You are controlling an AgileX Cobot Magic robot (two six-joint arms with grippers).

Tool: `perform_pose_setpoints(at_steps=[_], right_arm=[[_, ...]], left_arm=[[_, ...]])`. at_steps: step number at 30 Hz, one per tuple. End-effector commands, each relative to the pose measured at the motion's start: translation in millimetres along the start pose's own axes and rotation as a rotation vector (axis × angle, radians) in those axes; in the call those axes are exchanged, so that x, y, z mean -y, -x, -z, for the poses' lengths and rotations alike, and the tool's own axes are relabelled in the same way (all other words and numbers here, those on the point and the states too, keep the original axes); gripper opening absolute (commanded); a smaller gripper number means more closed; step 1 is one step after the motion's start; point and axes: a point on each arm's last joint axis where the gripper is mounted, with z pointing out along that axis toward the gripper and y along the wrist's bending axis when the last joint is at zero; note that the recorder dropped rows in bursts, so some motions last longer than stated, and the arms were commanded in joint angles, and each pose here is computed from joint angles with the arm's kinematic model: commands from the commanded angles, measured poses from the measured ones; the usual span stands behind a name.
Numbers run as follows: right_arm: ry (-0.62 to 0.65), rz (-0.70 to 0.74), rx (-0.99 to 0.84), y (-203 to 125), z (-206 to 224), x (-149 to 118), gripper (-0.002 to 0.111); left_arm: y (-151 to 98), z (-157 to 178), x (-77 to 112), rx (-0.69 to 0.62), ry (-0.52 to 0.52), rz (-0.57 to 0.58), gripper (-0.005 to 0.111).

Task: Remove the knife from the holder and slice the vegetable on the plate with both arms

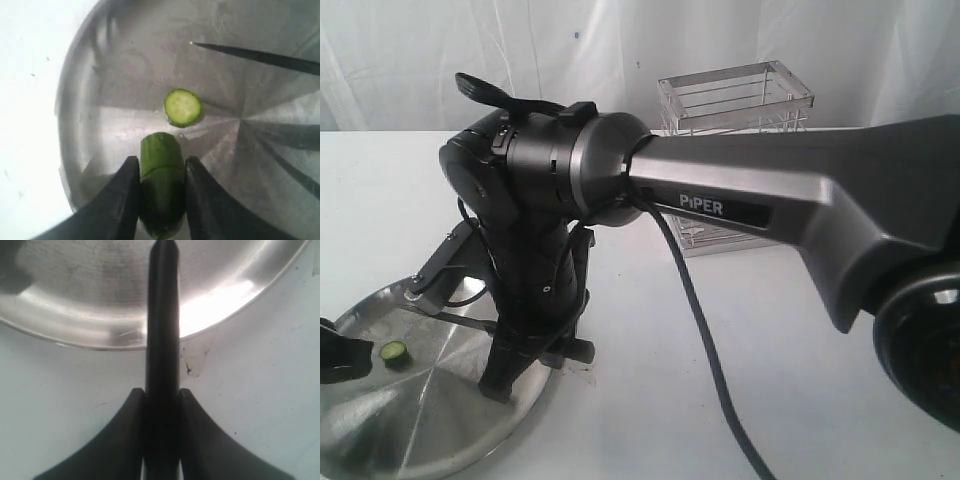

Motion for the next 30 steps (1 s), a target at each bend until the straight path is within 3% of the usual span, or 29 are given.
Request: perform_pose_setpoints(at_steps=[1, 7, 11, 18, 22, 30], right_arm=[[-0.016, -0.008, 0.016, -1.4, 8.5, 4.4, 0.0], [-0.017, -0.006, 0.016, -1.4, 8.5, 4.4, 0.0], [-0.016, -0.007, 0.022, -1.7, 10.8, 4.3, 0.0], [-0.024, -0.005, 0.048, -3.5, 22.9, 4.7, 0.0], [-0.021, -0.008, 0.056, -3.9, 26.0, 4.2, 0.0], [-0.009, 0.059, 0.059, -3.5, 26.4, 1.5, 0.0]], left_arm=[[-1.9, -0.9, 0.7, 0.054, 0.017, 0.047, 0.007], [-31.1, -10.4, 19.0, 0.067, 0.011, -0.008, 0.007], [-40.8, -12.0, 20.7, 0.053, 0.01, 0.03, 0.012], [-41.4, -12.0, 21.3, 0.041, 0.004, 0.036, 0.059], [-40.8, -9.5, 21.9, 0.05, -0.002, 0.048, 0.06], [-22.0, 23.3, 25.8, 0.227, -0.043, 0.002, 0.06]])
